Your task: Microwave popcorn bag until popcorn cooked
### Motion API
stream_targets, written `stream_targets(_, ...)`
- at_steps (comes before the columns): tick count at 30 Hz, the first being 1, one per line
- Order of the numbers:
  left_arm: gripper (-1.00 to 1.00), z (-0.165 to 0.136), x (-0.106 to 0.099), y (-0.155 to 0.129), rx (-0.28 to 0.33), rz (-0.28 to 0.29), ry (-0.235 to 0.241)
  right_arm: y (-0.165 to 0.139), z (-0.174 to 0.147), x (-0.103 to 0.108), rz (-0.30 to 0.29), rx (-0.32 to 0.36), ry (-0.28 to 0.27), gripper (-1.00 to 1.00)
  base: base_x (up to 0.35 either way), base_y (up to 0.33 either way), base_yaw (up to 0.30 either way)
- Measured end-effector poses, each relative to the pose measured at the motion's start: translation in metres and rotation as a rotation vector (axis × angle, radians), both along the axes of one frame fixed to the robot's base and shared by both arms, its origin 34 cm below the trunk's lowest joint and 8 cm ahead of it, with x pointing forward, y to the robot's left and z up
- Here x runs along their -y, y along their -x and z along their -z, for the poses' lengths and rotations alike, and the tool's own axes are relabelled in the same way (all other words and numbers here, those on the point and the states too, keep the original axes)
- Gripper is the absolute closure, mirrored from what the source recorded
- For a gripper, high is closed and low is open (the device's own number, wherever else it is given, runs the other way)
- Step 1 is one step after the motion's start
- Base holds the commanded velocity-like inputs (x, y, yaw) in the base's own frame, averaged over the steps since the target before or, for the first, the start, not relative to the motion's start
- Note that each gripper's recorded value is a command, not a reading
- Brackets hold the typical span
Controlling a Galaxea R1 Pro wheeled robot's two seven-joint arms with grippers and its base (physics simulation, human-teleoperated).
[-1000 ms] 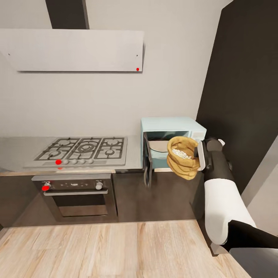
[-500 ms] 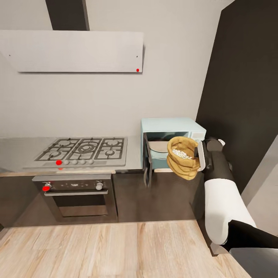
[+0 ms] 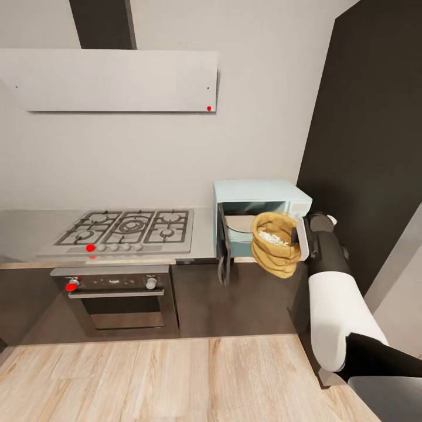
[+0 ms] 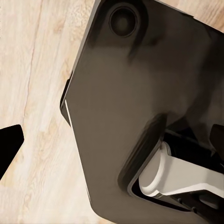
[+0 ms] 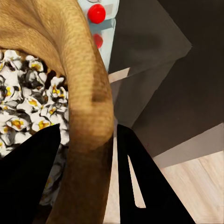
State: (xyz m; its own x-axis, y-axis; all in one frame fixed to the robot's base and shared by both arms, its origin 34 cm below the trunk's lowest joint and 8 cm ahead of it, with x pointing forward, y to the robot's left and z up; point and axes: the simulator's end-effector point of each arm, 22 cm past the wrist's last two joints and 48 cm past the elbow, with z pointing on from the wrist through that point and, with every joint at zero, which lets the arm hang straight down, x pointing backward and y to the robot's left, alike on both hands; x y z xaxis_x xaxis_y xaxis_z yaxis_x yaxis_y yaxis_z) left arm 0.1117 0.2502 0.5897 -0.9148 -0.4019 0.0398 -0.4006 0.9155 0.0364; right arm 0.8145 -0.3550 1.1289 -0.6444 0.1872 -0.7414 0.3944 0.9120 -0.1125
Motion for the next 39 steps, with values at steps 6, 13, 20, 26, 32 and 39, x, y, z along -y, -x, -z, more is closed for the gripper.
stream_targets(6, -1.00, 0.0000, 0.0000, 0.0000, 0.000, 0.000, 0.000, 0.0000, 0.0008, -0.0005, -0.001, -0.003, 0.001, 1.00, 0.000, 0.000, 0.000)
stream_targets(13, -1.00, 0.0000, -0.0007, -0.0001, 0.000, 0.001, 0.000, -0.0003, 0.0005, -0.0022, -0.004, -0.002, 0.000, 1.00, 0.021, 0.000, 0.000)
stream_targets(20, -1.00, -0.0001, -0.0008, -0.0001, 0.001, 0.005, 0.000, -0.0003, -0.0020, -0.0025, -0.003, 0.004, -0.001, 1.00, 0.227, 0.000, 0.000)
stream_targets(26, -1.00, -0.0001, -0.0008, -0.0001, 0.001, 0.005, 0.000, -0.0002, -0.0020, -0.0018, -0.002, 0.004, -0.002, 1.00, 0.246, 0.000, 0.000)
stream_targets(32, -1.00, -0.0001, -0.0008, -0.0001, 0.001, 0.005, 0.000, 0.0000, -0.0017, -0.0015, -0.001, 0.004, -0.001, 1.00, 0.242, 0.000, 0.000)
stream_targets(39, -1.00, -0.0001, -0.0008, -0.0001, 0.001, 0.004, 0.000, 0.0014, 0.0071, -0.0019, -0.004, -0.021, 0.006, 1.00, 0.238, 0.000, 0.000)
